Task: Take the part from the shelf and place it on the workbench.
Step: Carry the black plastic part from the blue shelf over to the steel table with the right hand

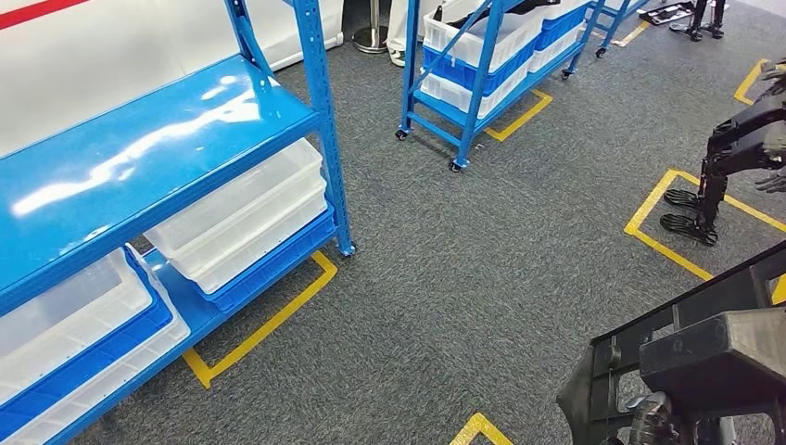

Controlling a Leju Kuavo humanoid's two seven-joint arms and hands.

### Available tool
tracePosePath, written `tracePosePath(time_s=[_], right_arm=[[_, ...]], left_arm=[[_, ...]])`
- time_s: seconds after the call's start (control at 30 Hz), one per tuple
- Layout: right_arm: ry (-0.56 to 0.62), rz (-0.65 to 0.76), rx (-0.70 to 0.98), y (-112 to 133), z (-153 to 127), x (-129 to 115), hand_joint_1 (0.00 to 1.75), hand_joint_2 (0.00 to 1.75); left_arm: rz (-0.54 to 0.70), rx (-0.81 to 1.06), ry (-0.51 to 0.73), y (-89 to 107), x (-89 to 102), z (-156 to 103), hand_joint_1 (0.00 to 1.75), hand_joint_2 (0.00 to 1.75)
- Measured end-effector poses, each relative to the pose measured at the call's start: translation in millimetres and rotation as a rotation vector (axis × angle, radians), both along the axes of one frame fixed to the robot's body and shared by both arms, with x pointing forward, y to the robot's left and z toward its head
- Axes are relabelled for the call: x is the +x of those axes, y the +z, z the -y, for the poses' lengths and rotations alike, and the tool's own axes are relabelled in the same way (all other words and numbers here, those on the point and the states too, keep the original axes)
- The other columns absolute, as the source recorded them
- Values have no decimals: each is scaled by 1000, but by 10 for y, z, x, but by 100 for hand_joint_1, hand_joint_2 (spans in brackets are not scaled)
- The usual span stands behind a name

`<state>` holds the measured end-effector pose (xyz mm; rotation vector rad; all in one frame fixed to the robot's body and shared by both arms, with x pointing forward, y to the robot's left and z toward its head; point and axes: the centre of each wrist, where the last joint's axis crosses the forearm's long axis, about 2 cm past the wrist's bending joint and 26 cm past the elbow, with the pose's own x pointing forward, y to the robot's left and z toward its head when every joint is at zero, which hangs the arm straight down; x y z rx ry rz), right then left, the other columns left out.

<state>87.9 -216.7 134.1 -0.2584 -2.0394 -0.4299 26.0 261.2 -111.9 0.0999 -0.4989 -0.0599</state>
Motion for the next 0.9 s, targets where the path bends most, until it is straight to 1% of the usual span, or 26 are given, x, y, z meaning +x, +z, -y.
tracePosePath(time_s=[0.2, 0.4, 0.73, 0.9], right_arm=[[-13, -4, -11, 10, -12, -9, 175, 175], [13, -2, 3, 4, -37, -9, 175, 175], [43, 3, 10, -5, -47, -8, 175, 175], [60, 4, 22, -20, -54, -1, 175, 175]], left_arm=[[12, 2, -8, 4, 54, -9, 0, 0], [1, 6, -20, -2, -5, -24, 0, 0], [7, 8, -28, 1, 15, -12, 0, 0], [0, 11, -28, -2, -14, -20, 0, 0]])
